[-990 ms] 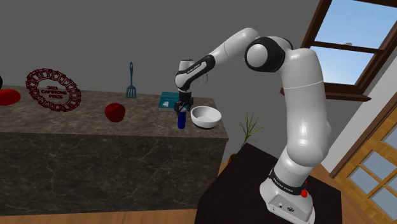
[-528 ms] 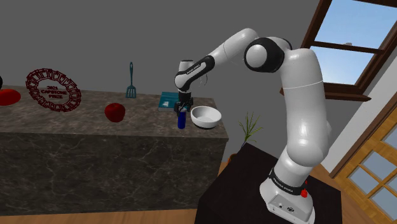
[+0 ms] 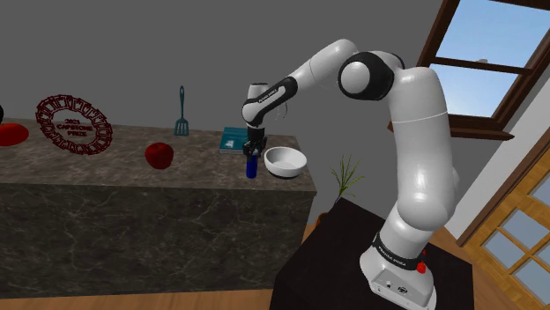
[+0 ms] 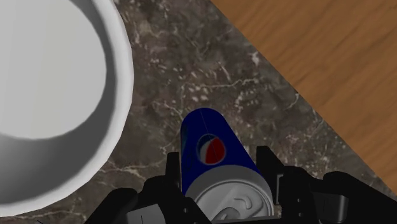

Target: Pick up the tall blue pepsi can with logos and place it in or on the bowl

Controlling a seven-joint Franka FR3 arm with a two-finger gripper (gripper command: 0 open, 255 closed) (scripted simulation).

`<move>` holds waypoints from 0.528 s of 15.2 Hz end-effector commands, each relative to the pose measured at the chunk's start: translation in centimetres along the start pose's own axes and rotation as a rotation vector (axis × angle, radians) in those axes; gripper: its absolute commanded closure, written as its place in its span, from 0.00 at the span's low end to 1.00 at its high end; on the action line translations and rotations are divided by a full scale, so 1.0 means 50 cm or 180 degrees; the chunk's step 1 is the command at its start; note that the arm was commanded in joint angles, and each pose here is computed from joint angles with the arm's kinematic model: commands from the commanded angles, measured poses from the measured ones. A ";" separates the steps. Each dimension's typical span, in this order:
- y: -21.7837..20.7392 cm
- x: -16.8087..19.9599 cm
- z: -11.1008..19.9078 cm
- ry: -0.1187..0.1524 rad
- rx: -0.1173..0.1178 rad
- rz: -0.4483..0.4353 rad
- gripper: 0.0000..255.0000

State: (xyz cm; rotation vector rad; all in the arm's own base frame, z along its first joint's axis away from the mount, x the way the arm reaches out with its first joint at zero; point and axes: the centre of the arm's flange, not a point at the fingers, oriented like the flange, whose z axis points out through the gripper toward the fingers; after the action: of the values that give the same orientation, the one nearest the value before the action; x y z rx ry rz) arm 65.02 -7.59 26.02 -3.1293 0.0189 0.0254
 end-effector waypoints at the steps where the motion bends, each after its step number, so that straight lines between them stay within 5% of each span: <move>1: -0.001 0.000 0.001 -0.0003 0.0001 -0.0001 1.00; 8: -0.001 -0.001 -0.063 -0.0002 0.0002 -0.0001 1.00</move>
State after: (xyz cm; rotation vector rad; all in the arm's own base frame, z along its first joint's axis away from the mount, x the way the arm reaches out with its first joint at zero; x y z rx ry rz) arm 64.91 -7.58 28.53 -3.1288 0.0182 0.0266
